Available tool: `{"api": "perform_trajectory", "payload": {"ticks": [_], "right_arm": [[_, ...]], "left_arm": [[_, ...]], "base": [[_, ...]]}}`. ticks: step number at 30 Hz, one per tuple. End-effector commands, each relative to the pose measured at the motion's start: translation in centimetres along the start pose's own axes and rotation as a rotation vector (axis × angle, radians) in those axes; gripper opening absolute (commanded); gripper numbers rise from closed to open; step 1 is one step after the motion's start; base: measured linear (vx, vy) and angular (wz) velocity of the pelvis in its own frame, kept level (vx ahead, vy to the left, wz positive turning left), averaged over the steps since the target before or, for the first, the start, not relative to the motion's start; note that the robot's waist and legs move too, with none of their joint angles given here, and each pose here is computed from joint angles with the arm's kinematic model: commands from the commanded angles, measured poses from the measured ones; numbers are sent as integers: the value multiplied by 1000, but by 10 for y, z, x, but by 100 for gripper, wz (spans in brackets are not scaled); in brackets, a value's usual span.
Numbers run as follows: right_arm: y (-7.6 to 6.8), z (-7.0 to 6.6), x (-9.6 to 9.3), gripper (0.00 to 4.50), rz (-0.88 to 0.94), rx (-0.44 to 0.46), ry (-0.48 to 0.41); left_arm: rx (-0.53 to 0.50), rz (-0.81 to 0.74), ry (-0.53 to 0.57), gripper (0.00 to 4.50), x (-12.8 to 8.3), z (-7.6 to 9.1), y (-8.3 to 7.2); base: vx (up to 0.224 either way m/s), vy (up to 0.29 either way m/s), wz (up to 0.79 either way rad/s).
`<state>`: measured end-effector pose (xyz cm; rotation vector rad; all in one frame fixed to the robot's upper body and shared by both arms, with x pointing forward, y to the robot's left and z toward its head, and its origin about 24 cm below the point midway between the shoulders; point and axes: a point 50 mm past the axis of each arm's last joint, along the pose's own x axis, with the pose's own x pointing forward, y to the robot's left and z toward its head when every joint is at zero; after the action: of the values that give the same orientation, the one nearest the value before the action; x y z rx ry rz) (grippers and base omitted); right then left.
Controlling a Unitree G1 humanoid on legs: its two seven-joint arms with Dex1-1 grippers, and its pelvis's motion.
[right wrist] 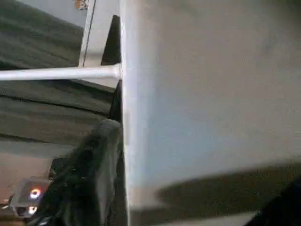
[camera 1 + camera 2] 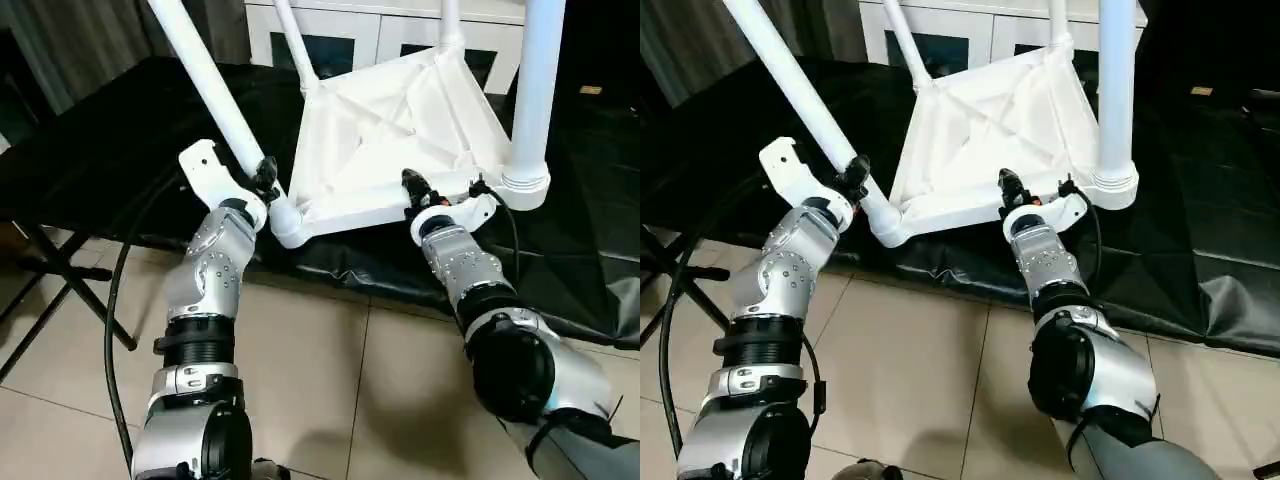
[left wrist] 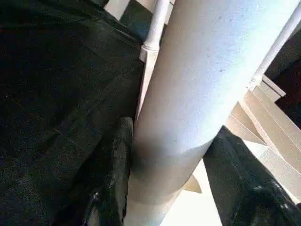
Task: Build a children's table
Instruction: Flip table
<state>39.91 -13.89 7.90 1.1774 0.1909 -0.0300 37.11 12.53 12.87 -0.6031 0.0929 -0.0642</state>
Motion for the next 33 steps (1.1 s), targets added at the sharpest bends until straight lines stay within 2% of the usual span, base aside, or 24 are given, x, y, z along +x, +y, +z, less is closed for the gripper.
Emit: {"api": "perform_trajectory", "payload": {"ticks": [1, 7, 8, 10, 11, 13, 14, 15, 16, 17, 19, 20, 23, 28, 30, 33], "right_arm": [[3, 4, 1, 262, -26, -56, -12], [3, 8, 2, 233, -42, -100, -36], [5, 11, 2, 229, -44, -121, -52], [8, 14, 3, 226, -38, -171, -65], [10, 15, 3, 224, -33, -197, -69], [11, 17, 3, 224, -32, -222, -75], [15, 22, 4, 221, -26, -272, -98], [22, 30, 4, 220, -20, -346, -135], [24, 33, 4, 220, -16, -373, -148], [30, 41, 5, 219, -9, -432, -185], [34, 45, 4, 218, -3, -465, -208], [39, 51, 4, 218, 1, -503, -237], [52, 63, 4, 214, 35, -616, -284], [58, 70, 2, 207, 42, -681, -329], [61, 76, 1, 207, 33, -738, -373], [61, 79, 0, 207, 22, -759, -392]], "left_arm": [[-93, -49, -4, 206, -2, 0, -8], [-84, -40, -2, 206, -2, -1, -7], [-123, -41, -2, 206, -3, 0, -6], [-179, -58, -17, 262, -4, 3, -5], [-185, -54, -24, 276, -4, 5, -4], [-179, -45, -28, 276, -4, 6, -2], [-175, -38, -36, 294, -5, 9, 1], [-161, -29, -49, 320, -6, 13, 5], [-154, -26, -54, 320, -6, 15, 7], [-97, 11, -73, 317, -7, 19, 12], [-53, 31, -84, 326, -7, 22, 16], [-9, 53, -94, 359, -7, 24, 20], [62, 96, -110, 364, -10, 30, 32], [84, 134, -115, 364, -11, 32, 39], [97, 141, -116, 364, -11, 32, 41], [100, 149, -119, 364, -11, 32, 42]], "base": [[0, 0, 0], [0, 0, 0], [0, 0, 0], [0, 0, 0], [0, 0, 0], [0, 0, 0], [0, 0, 0], [0, 0, 0], [0, 0, 0], [0, 0, 0], [0, 0, 0], [0, 0, 0], [0, 0, 0], [0, 0, 0], [0, 0, 0], [0, 0, 0]]}}
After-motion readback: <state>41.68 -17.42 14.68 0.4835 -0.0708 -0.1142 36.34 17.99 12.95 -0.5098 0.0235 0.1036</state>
